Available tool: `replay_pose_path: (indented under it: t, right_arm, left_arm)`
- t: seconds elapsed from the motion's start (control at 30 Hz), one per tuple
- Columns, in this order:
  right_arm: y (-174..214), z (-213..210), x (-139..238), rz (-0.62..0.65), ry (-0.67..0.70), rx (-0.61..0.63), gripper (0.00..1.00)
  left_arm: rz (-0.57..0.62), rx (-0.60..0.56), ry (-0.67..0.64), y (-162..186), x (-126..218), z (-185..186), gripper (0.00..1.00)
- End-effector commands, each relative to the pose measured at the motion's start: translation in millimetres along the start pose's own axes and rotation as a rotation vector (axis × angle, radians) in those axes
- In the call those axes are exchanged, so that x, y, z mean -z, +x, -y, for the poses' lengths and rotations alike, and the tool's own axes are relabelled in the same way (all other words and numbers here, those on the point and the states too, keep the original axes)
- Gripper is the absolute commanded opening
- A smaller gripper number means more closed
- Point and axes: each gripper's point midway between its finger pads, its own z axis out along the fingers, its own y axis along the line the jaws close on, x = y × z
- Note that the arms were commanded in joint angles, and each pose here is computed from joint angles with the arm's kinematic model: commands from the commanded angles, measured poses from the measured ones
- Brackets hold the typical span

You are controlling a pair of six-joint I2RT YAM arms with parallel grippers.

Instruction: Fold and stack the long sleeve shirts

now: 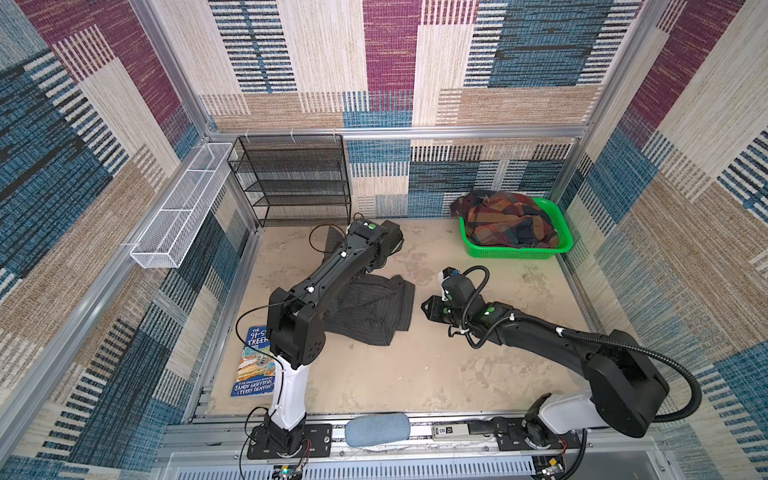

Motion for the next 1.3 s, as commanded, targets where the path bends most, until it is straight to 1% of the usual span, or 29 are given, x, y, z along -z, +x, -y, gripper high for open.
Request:
replay_pose_path:
  t: [0.0, 0.23, 0.53, 0.6, 0.77, 0.8, 0.83, 0.87, 0.97, 1.0, 1.13, 1.27]
  right_arm:
    - [-2.0, -3.3, -0.8, 0.012, -0.001, -0.012, 0.29]
    - [-1.4, 1.1, 15.0, 0.044, -0.006, -0.024, 0.29]
    - [1.9, 12.3, 27.5, 0.078, -0.001, -0.053, 0.3]
    - [0.5, 14.7, 28.7, 0.084, 0.002, -0.057, 0.3]
    - [-2.4, 24.8, 33.2, 0.101, 0.022, -0.077, 0.32]
    - [-3.6, 27.1, 34.9, 0.106, 0.031, -0.081, 0.33]
    - [-5.1, 28.9, 37.1, 0.114, 0.036, -0.085, 0.34]
    - [-6.6, 30.5, 39.3, 0.121, 0.04, -0.09, 0.35]
    - [-10.8, 32.4, 42.5, 0.136, 0.045, -0.094, 0.39]
    - [-11.1, 31.8, 42.2, 0.135, 0.044, -0.093, 0.4]
    - [-13.3, 15.8, 31.3, 0.091, 0.003, -0.051, 0.46]
    - [-24.6, -7.9, 17.2, 0.085, -0.028, 0.004, 0.58]
  left_arm:
    - [0.029, -0.028, -0.021, -4.7, 5.1, 6.3, 0.0]
    - [0.06, -0.049, -0.029, 0.8, 15.2, 44.9, 0.0]
    - [0.074, -0.072, 0.055, 21.7, 42.8, 97.0, 0.0]
    - [0.068, -0.086, 0.085, 28.1, 49.7, 107.9, 0.15]
    - [0.051, -0.086, 0.213, 41.7, 78.0, 132.3, 0.54]
    - [0.051, -0.087, 0.235, 43.0, 83.6, 134.9, 0.63]
    - [0.05, -0.089, 0.255, 43.9, 88.8, 136.2, 0.79]
    - [0.053, -0.088, 0.278, 44.1, 94.8, 137.4, 0.85]
    - [0.062, -0.047, 0.33, 41.8, 108.1, 128.4, 0.87]
    - [0.072, -0.031, 0.338, 39.6, 111.8, 122.6, 0.9]
    - [0.1, 0.041, 0.388, 27.5, 123.8, 92.2, 0.91]
    - [0.058, 0.131, 0.436, 31.2, 111.4, 64.7, 0.92]
